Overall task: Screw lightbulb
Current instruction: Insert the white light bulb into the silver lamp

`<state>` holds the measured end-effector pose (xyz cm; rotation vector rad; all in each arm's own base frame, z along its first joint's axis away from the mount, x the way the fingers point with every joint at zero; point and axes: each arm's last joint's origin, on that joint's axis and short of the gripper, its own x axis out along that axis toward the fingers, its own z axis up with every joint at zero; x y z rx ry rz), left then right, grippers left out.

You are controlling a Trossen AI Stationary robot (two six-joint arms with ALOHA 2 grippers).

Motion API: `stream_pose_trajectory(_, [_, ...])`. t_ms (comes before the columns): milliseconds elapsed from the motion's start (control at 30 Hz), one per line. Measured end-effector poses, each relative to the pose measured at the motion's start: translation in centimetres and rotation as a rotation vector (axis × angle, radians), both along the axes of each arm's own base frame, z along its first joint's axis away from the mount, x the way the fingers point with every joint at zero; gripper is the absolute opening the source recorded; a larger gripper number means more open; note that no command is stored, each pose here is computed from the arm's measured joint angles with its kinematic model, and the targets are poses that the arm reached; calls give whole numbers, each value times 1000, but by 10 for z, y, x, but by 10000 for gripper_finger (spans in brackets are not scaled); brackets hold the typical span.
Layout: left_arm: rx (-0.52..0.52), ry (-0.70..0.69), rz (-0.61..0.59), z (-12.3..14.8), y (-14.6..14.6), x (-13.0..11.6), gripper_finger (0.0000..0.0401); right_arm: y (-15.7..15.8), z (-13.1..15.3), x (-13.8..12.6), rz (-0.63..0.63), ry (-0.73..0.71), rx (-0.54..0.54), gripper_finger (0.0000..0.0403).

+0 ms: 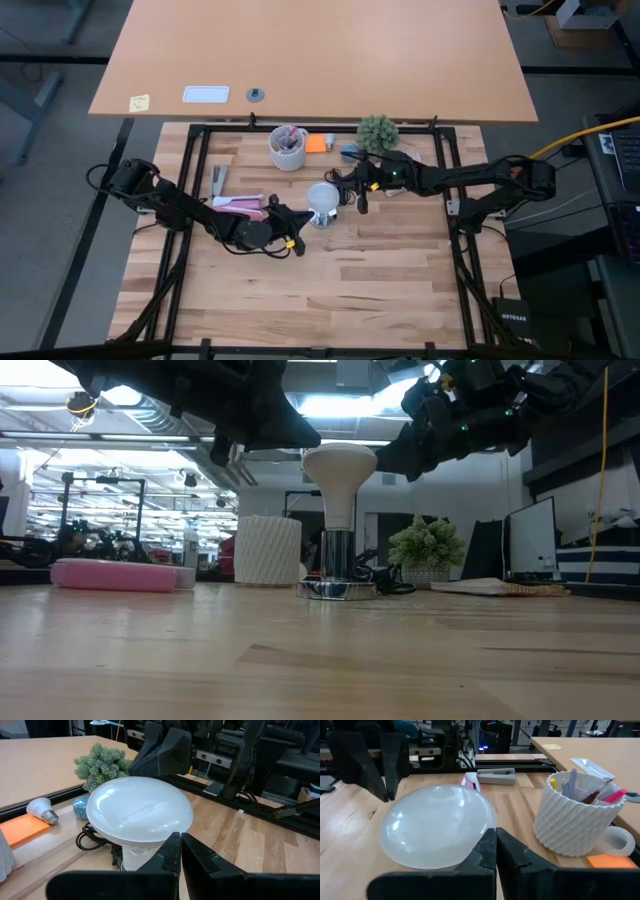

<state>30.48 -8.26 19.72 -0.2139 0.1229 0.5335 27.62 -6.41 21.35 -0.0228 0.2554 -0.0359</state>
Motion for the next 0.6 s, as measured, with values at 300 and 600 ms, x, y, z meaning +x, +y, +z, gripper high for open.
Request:
stream_pose_trajectory(300, [2,2,16,0,2,0,5,2,-1,0,45,5,48,3])
stream_pose_trajectory(600, [-11,11,49,-2,10,2,5,2,-3,-1,51,27,78,3])
